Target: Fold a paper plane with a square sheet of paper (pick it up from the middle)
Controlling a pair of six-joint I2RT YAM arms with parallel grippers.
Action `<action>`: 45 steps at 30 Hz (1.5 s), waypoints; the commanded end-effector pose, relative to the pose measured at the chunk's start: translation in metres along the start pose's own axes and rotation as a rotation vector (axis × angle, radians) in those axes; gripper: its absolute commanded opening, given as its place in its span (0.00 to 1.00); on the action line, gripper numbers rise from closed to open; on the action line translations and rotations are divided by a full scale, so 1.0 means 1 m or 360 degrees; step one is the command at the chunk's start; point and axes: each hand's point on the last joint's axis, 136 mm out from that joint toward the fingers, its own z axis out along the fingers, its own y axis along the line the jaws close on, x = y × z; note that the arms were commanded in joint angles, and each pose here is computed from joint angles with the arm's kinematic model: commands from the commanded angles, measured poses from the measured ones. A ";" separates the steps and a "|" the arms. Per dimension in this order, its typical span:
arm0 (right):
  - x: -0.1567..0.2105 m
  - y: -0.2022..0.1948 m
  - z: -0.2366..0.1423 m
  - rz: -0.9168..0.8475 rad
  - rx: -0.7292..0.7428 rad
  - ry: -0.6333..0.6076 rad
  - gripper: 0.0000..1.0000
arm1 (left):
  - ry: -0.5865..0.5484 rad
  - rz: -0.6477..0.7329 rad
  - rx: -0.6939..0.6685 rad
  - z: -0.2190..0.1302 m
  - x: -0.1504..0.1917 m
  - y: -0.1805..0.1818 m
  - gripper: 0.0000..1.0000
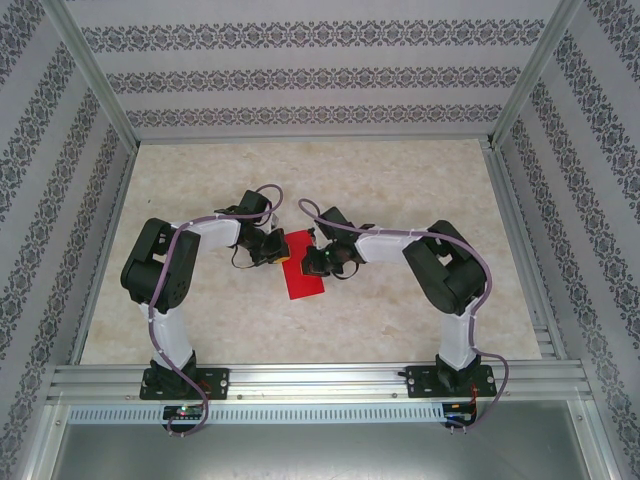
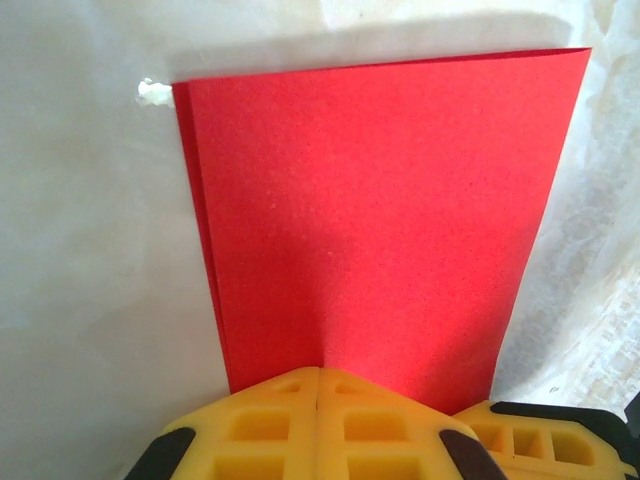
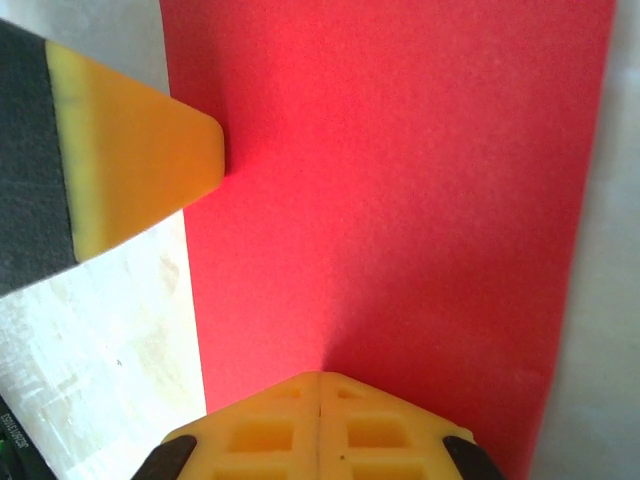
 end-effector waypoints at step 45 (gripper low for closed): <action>-0.023 0.035 -0.054 -0.0125 -0.0256 -0.0190 0.02 | 0.0166 -0.0109 -0.0466 0.021 0.037 0.081 0.00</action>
